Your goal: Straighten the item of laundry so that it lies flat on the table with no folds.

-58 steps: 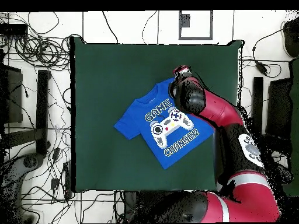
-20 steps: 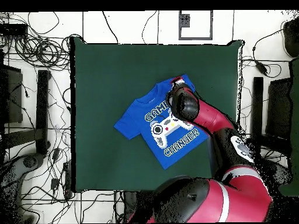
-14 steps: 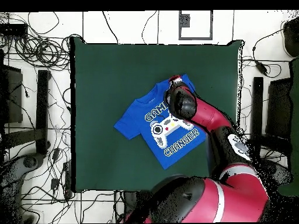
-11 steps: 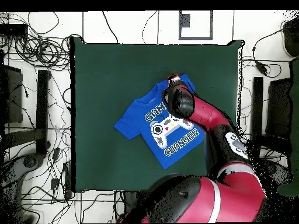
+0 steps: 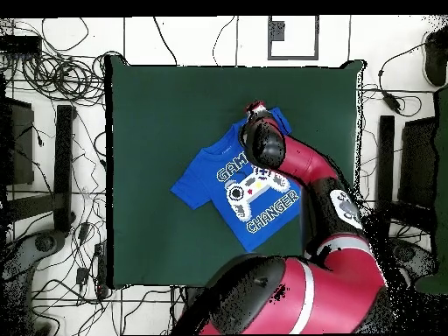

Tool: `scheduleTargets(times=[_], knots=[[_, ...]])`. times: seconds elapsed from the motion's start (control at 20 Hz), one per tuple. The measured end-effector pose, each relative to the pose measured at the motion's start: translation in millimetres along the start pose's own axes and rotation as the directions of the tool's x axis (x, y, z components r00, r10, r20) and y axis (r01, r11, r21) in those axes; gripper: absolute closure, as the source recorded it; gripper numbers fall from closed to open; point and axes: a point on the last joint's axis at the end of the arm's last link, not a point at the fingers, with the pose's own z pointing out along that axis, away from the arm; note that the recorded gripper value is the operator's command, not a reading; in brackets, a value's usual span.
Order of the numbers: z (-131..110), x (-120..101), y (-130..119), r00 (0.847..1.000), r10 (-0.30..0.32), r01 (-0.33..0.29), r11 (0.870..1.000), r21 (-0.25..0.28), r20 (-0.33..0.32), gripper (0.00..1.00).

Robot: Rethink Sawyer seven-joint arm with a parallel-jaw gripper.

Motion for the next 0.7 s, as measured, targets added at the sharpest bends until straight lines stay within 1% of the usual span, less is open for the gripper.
scheduleTargets(times=[0.15,0.7], knots=[[5.2,-3.4,6.2,1.0,-0.002,0.002,1.0,-0.011,0.011,0.0],[12.0,-13.4,11.4,1.0,0.0,0.001,1.0,-0.026,0.031,0.0]])
